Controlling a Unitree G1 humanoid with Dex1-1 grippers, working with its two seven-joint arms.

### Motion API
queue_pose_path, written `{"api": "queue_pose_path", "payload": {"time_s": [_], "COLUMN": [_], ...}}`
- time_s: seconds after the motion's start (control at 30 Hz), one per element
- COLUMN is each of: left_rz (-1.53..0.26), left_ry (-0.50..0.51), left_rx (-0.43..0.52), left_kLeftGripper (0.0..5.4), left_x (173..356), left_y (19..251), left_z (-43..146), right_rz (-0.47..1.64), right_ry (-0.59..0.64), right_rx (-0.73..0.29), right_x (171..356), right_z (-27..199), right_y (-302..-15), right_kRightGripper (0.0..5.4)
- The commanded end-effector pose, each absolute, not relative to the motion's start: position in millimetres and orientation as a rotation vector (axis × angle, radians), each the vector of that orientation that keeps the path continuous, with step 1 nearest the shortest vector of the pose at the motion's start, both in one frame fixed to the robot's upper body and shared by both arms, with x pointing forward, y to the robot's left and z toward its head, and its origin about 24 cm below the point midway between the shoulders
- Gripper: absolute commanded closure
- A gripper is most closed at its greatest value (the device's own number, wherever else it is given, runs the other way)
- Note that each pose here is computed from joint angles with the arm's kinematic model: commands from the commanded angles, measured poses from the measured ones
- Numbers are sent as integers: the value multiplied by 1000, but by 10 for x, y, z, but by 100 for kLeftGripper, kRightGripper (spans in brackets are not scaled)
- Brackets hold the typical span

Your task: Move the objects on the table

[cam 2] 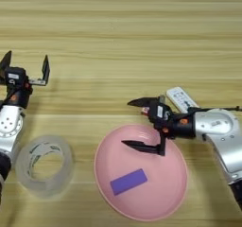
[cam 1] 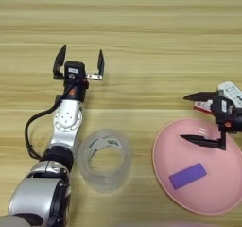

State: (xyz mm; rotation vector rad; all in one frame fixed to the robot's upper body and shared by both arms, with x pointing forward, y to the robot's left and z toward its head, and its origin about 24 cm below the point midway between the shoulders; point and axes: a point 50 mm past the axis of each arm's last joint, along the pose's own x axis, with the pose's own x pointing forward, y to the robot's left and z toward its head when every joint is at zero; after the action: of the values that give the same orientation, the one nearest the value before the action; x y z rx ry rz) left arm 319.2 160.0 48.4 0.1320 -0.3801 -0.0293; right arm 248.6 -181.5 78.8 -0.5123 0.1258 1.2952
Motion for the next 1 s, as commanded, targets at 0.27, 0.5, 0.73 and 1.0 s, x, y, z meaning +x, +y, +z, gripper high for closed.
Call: {"api": "queue_pose_path", "payload": {"time_s": [0.27,0.5,0.73,1.0], "left_rz": [-40,-45,-47,-48], "left_ry": [-392,-396,-399,-400], "left_rx": [128,130,131,131], "left_kLeftGripper": [1,1,1,1], "left_x": [3201,3198,3198,3196], "left_y": [1561,1544,1535,1549], "left_z": [507,508,511,511], "right_rz": [1241,1208,1026,896], "right_ry": [90,88,47,-32], "right_rx": [-688,-740,-696,-625], "right_x": [2578,2607,2850,3057], "right_z": [579,495,525,626], "right_y": [-1529,-1396,-1287,-1151], "right_kRightGripper": [0,0,0,0]}}
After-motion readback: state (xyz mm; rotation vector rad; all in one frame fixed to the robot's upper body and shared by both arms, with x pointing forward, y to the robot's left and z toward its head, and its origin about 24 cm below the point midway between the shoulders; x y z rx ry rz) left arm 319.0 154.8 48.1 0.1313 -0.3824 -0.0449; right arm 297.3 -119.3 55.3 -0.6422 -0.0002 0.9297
